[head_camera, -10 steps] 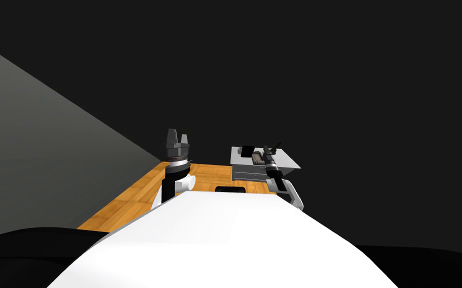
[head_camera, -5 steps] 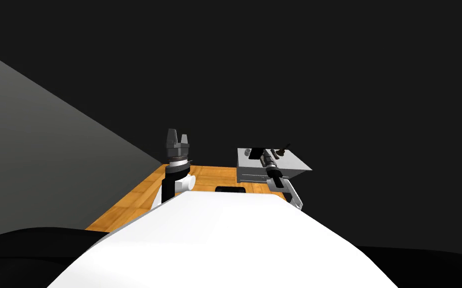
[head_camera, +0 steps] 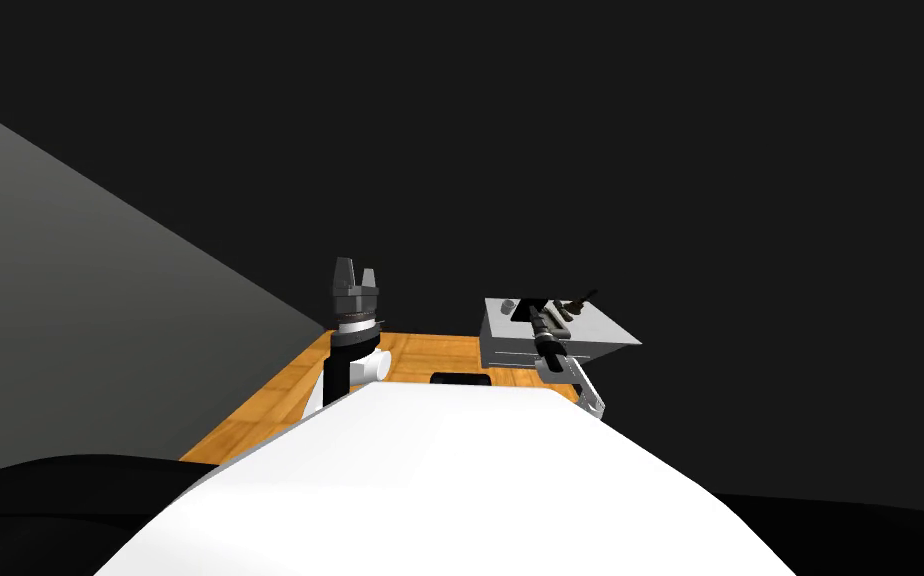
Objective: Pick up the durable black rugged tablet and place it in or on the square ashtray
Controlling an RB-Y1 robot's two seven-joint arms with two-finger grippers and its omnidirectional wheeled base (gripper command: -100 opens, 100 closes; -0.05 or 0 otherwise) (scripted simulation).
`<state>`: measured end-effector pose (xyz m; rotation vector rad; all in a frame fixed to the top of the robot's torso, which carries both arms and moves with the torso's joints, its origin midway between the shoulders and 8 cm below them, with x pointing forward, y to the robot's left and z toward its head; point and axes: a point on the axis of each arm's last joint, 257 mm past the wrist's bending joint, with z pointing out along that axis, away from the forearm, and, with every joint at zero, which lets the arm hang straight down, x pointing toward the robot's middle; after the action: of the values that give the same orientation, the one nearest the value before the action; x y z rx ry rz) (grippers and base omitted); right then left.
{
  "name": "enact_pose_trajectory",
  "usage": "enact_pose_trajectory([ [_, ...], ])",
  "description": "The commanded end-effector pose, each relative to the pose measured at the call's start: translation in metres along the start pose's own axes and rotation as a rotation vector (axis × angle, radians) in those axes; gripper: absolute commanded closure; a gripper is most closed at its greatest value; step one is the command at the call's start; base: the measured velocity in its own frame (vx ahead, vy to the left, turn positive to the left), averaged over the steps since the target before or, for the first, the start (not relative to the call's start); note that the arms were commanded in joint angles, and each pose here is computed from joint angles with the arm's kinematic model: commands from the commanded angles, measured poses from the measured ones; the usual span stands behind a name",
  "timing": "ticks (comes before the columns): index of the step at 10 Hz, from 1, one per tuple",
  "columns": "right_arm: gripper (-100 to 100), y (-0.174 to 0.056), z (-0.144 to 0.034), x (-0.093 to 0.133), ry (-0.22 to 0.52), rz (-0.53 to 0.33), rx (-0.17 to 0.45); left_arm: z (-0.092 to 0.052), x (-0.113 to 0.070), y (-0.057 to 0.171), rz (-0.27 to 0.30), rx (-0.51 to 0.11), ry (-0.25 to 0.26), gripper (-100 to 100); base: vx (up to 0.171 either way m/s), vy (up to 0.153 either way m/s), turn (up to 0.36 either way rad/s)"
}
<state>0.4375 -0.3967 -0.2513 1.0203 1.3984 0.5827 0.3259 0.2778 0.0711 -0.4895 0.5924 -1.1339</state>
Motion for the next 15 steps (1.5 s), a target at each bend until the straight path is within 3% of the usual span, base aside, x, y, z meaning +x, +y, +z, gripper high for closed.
enact_pose_trajectory([
  [1, -100, -0.018, 0.002, -0.002, -0.013, -0.015, 0.053, 0.000, 0.000, 0.000, 0.000, 0.000, 0.000, 0, 0.088, 0.174, -0.009],
  [2, -100, -0.041, 0.004, -0.009, -0.030, -0.046, 0.111, 0.000, 0.000, 0.000, 0.000, 0.000, 0.000, 0, 0.109, 0.231, -0.009],
  [4, -100, -0.045, 0.004, -0.010, -0.034, -0.051, 0.126, 0.000, 0.000, 0.000, 0.000, 0.000, 0.000, 0, 0.040, 0.130, -0.008],
  [5, -100, -0.070, 0.005, -0.019, -0.055, -0.087, 0.191, 0.000, 0.000, 0.000, 0.000, 0.000, 0.000, 0, 0.063, 0.111, 0.009],
  [6, -100, -0.072, 0.004, -0.020, -0.058, -0.087, 0.200, 0.000, 0.000, 0.000, 0.000, 0.000, 0.000, 0, 0.052, 0.105, -0.013],
  [7, -100, -0.095, 0.004, -0.030, -0.080, -0.120, 0.261, 0.000, 0.000, 0.000, 0.000, 0.000, 0.000, 0, 0.077, 0.183, 0.007],
  [8, -100, -0.098, 0.003, -0.032, -0.085, -0.123, 0.273, 0.000, 0.000, 0.000, 0.000, 0.000, 0.000, 0, 0.070, 0.188, -0.012],
  [11, -100, -0.138, -0.001, -0.061, -0.153, -0.186, 0.397, 0.000, 0.000, 0.000, 0.000, 0.000, 0.000, 0, 0.076, 0.170, 0.005],
  [12, -100, -0.148, -0.004, -0.059, -0.148, -0.194, 0.416, 0.000, 0.000, 0.000, 0.000, 0.000, 0.000, 0, 0.077, 0.134, -0.002],
  [13, -100, -0.166, -0.008, -0.075, -0.182, -0.225, 0.471, 0.000, 0.000, 0.000, 0.000, 0.000, 0.000, 0, 0.077, 0.153, 0.016],
  [14, -100, -0.170, -0.010, -0.075, -0.183, -0.230, 0.484, 0.000, 0.000, 0.000, 0.000, 0.000, 0.000, 0, 0.080, 0.126, 0.001],
  [15, -100, -0.189, -0.016, -0.092, -0.218, -0.263, 0.541, 0.000, 0.000, 0.000, 0.000, 0.000, 0.000, 0, 0.095, 0.131, 0.022],
])
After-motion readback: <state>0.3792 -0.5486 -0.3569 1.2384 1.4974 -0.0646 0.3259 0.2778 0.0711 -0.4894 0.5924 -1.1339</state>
